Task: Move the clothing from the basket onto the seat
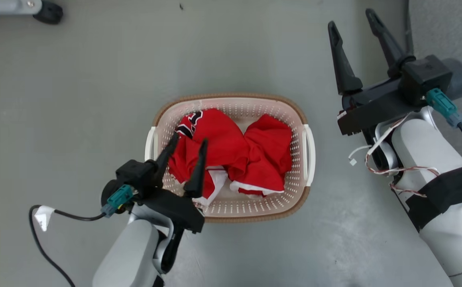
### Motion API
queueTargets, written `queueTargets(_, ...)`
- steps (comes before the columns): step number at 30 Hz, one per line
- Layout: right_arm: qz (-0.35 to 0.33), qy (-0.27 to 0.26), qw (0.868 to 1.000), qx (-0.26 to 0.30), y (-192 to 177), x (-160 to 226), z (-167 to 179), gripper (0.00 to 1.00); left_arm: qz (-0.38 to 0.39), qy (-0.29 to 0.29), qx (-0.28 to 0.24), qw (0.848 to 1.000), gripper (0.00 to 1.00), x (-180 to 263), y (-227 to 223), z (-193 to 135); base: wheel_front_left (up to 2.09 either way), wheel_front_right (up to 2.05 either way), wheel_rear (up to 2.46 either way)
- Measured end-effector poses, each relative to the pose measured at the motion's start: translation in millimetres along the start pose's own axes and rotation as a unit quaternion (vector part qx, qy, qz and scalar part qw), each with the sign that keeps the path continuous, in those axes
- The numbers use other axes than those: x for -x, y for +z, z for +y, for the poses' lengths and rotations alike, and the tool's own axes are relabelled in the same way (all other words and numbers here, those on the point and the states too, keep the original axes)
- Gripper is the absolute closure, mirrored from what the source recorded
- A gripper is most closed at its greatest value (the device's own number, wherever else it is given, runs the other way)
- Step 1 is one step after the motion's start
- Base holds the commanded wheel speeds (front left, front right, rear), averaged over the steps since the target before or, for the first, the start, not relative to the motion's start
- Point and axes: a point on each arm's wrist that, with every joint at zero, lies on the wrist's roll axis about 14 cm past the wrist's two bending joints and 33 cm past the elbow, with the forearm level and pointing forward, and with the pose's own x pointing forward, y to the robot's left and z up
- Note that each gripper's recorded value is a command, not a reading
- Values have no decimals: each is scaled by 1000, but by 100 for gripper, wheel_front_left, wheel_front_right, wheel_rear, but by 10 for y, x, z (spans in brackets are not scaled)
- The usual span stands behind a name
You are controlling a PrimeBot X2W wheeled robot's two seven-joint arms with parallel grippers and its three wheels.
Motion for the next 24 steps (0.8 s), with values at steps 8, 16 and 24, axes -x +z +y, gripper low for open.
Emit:
queueTargets(8,8,8,1000,5,-254,-153,26,0,48,-25,33,998,0,-146,-360,-107,0,0,0)
queueTargets(16,6,17,1000,6,-421,-274,47,0,71,-54,43,995,0,-396,-512,-207,0,0,0)
queueTargets(24,13,16,1000,9,-594,-315,8,0,118,-80,57,988,0,-463,-847,-343,0,0,0)
